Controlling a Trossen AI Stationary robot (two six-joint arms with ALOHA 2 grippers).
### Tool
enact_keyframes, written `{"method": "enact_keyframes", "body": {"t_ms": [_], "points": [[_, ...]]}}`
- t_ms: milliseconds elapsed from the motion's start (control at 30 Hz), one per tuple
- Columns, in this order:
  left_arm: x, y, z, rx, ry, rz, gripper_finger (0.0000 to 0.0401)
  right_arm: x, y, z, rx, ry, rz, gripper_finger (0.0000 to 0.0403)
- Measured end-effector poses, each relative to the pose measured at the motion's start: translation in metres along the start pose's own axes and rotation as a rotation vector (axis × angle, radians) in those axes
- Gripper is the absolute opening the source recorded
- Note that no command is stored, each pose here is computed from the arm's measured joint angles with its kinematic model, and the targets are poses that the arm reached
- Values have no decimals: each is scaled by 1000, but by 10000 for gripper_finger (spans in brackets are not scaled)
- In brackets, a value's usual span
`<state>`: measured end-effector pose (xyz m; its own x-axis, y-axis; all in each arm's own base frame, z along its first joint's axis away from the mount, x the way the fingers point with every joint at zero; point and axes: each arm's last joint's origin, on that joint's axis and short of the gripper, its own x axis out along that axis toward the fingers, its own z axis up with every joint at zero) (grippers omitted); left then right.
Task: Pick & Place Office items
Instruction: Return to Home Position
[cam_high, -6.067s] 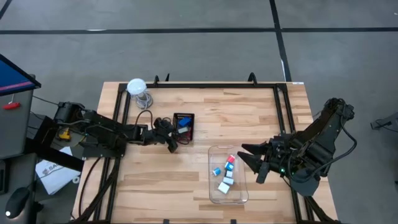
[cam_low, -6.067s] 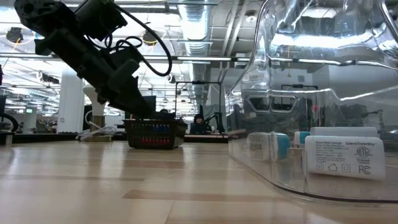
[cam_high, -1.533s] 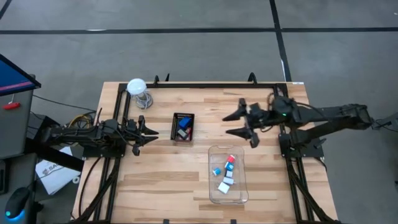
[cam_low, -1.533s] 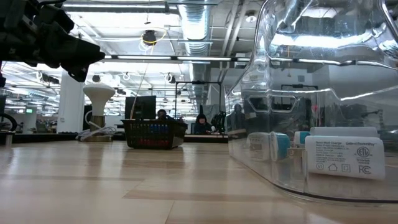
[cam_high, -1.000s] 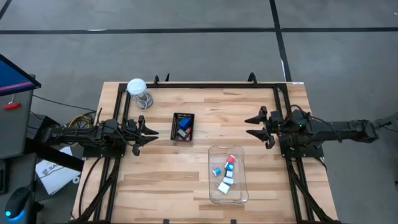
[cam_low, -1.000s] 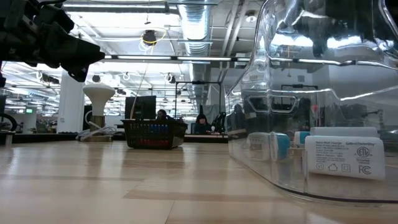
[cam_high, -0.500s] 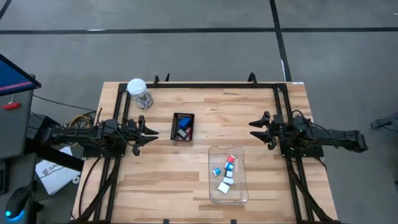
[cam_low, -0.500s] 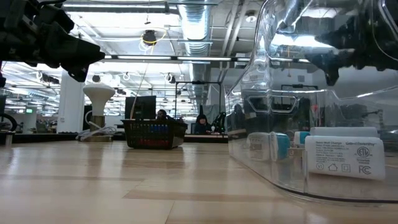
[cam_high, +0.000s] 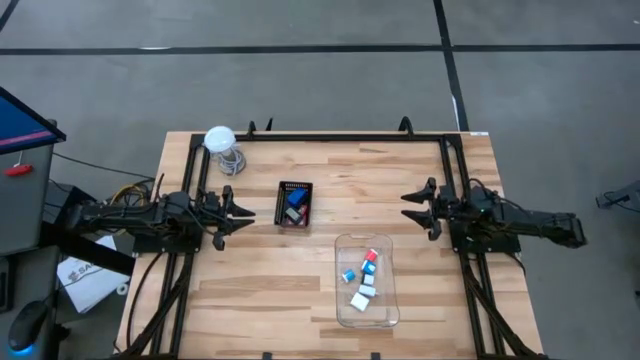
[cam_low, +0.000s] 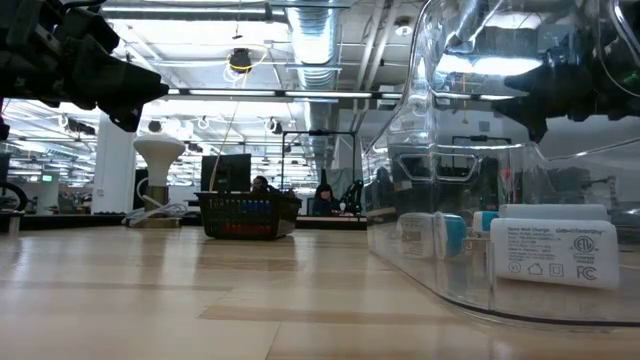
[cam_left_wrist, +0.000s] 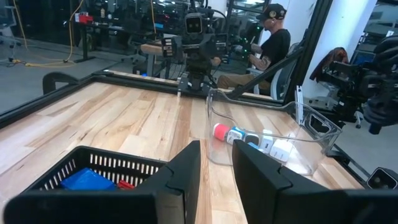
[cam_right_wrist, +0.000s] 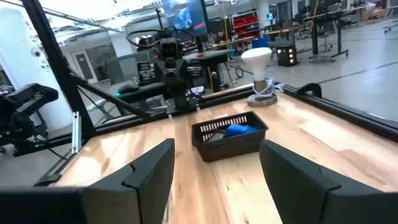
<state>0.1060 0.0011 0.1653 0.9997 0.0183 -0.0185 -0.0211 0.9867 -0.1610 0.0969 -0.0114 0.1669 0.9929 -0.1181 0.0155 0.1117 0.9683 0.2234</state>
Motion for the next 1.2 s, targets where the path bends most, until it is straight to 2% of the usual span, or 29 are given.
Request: {"method": "enact_keyframes", "body": {"t_ms": [367, 1200], "points": [[0, 0, 0, 0, 1, 0, 89, 3, 0, -4, -15, 45, -2, 228], [0, 0, 0, 0, 1, 0, 89, 3, 1, -4, -15, 47, 8, 228]]}}
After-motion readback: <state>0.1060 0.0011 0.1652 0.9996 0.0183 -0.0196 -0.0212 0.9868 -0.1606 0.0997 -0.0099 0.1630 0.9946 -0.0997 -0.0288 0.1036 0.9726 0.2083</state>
